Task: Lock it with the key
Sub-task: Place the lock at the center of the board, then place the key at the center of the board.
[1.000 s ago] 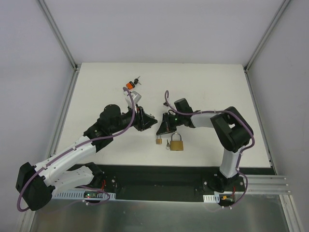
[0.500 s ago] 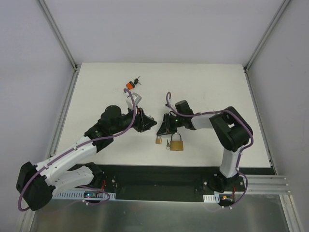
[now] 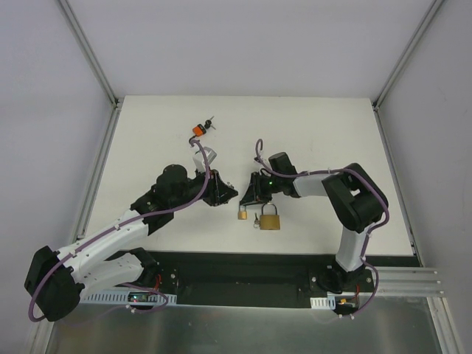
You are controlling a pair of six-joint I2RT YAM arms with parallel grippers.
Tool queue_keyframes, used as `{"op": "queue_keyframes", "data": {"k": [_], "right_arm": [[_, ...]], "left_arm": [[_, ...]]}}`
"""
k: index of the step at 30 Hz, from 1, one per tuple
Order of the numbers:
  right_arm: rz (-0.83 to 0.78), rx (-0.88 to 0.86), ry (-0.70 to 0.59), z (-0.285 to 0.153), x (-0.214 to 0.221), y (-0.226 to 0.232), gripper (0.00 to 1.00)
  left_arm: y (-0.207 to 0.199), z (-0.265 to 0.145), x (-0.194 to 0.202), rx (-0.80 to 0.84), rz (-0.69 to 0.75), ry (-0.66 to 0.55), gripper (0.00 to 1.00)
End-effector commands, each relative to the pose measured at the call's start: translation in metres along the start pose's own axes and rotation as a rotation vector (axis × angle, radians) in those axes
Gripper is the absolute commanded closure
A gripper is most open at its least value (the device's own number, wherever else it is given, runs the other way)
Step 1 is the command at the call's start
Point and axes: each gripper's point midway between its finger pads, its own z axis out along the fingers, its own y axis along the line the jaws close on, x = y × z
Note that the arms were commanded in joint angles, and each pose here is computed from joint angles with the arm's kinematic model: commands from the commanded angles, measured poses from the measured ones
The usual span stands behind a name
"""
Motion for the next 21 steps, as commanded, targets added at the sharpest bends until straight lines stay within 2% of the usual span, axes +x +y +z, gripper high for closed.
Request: {"op": "queue_keyframes", "data": {"k": [1, 3, 14, 19, 21], "right_arm": [[-0.006, 0.098, -0.047, -0.012, -0.009, -0.014, 0.74], [-0.017, 0.103, -0.060, -0.017, -0.012, -0.012, 0.69], [-0.035, 0.115, -0.107, -0.039, -0.027, -0.001, 0.67], [-0.088, 0.101, -0.160, -0.066, -0.043, 0.021, 0.47], [-0.100, 0.107, -0.179, -0.082, -0.048, 0.029, 0.44]], "left_arm": [[0.005, -0.002, -0.002, -0.027, -0.020, -0.018, 1.00], [0.007, -0.001, 0.000, -0.031, -0.024, -0.009, 1.00], [0.027, 0.011, 0.028, -0.091, -0.085, 0.089, 1.00], [0.041, 0.019, 0.047, -0.137, -0.135, 0.150, 1.00], [0.046, 0.023, 0.055, -0.153, -0.154, 0.177, 1.00]]}}
